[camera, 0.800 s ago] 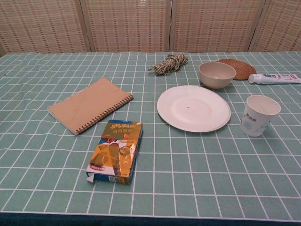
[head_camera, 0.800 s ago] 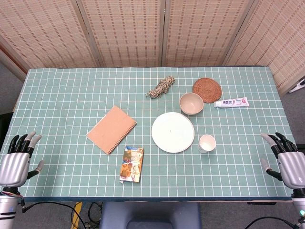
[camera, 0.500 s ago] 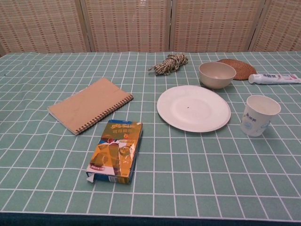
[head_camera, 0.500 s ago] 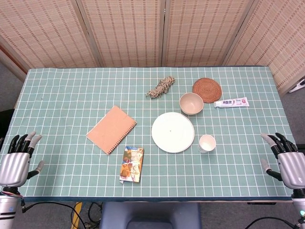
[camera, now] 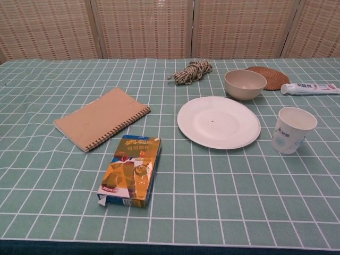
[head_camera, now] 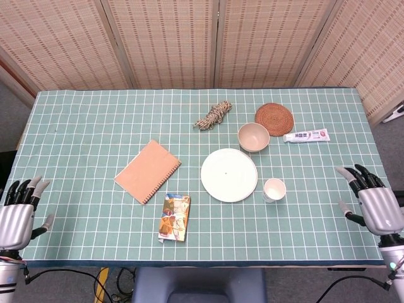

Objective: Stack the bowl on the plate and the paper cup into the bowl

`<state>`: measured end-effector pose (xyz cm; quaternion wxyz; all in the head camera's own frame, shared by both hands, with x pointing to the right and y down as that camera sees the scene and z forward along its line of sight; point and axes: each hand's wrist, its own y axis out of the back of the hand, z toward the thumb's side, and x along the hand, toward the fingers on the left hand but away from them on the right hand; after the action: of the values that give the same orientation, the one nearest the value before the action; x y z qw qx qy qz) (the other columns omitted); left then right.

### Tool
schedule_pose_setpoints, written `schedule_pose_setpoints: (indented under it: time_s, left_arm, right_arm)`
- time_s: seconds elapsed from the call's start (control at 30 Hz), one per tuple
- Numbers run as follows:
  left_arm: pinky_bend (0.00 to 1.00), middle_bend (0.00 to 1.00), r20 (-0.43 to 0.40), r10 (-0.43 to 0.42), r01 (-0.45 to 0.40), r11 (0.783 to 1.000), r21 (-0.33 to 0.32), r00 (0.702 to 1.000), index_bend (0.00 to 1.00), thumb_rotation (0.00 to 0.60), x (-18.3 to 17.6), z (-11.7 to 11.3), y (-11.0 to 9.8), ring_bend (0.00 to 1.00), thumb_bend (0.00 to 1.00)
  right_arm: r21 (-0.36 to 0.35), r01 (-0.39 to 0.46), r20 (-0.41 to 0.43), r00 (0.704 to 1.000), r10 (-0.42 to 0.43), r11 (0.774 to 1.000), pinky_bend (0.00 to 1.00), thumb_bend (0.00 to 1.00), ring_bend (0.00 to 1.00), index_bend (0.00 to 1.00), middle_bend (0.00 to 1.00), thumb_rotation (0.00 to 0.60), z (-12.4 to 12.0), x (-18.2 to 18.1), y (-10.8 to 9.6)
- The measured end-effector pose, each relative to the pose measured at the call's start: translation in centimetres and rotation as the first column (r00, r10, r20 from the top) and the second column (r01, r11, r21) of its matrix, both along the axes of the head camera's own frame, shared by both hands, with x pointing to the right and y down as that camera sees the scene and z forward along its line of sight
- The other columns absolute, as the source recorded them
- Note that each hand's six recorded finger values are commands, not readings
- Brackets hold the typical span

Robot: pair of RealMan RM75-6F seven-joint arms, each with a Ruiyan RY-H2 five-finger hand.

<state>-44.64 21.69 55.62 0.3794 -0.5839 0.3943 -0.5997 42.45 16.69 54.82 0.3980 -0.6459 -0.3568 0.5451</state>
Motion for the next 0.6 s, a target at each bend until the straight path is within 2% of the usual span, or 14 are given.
schedule_pose_setpoints:
  time_s: [0.27, 0.6]
  left_arm:
    - [0.03, 0.02, 0.004, -0.017, 0.017, 1.0, 0.002, 1.0, 0.13, 0.6, -0.5, -0.2, 0.4, 0.09, 0.29]
    - [0.03, 0.02, 0.01, -0.029, 0.029, 1.0, 0.0, 1.0, 0.13, 0.6, -1.1, -0.3, 0.8, 0.09, 0.29]
  right_arm:
    - [-0.046, 0.087, 0.015, 0.996, -0.086, 0.995, 0.21, 0.36, 0.09, 0.16, 0.19, 0.6, 2.3, -3.2, -4.9]
    - [-0.132, 0.162, 0.021, 0.987, -0.161, 0.978, 0.21, 0.35, 0.09, 0.18, 0.19, 0.6, 7.2, -8.1, -10.8]
